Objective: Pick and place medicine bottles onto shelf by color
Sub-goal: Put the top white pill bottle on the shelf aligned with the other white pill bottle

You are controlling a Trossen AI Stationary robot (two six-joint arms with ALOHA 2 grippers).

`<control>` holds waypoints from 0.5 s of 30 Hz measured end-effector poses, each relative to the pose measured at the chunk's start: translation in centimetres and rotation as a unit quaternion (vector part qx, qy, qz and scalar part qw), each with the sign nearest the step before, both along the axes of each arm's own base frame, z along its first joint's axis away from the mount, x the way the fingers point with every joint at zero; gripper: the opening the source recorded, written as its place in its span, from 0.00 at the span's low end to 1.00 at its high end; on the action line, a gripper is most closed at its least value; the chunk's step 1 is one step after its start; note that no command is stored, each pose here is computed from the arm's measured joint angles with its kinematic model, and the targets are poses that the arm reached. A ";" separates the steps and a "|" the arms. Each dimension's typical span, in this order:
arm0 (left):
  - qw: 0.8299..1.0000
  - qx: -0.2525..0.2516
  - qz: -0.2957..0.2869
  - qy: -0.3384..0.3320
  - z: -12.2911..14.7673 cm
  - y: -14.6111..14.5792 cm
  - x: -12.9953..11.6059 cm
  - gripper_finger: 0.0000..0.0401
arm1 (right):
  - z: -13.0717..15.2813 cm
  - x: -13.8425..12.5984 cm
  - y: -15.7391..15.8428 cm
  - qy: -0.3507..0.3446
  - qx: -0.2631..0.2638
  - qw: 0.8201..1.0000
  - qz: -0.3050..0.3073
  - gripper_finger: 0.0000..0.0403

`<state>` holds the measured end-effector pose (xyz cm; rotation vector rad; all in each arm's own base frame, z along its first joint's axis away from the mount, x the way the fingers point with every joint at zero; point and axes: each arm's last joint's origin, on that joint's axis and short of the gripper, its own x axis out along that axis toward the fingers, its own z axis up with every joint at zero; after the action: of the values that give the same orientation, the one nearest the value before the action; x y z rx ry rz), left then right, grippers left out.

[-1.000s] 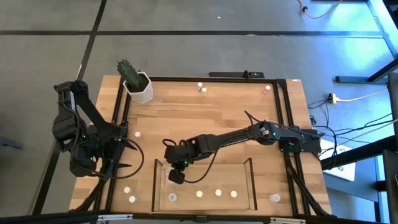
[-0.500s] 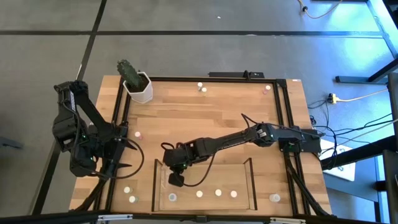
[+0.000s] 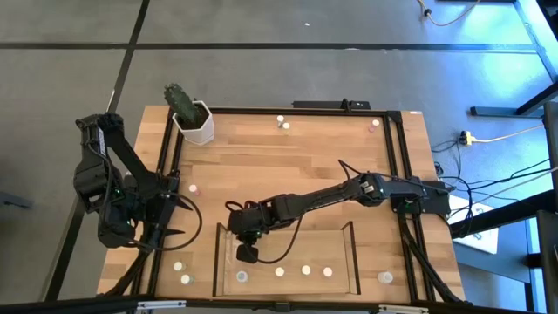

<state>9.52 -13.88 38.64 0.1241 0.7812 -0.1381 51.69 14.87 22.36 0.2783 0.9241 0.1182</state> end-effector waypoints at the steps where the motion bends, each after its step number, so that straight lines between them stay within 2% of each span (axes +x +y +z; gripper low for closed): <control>1: 1.000 0.000 0.000 0.000 0.0 0.0 0.0 0.69 | -0.2 0.0 0.0 -0.001 0.000 1.000 0.000 0.00; 5: 1.000 0.000 0.000 0.000 0.0 0.0 0.0 0.69 | -1.2 0.0 0.4 -0.001 0.002 1.000 0.002 0.00; 15: 1.000 -0.001 0.001 0.000 0.0 0.0 0.0 0.69 | -1.4 -0.1 0.9 0.002 0.019 1.000 0.023 0.00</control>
<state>9.52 -13.88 38.65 0.1216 0.7812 -0.1375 51.62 15.81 20.92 0.2925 0.9336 0.1775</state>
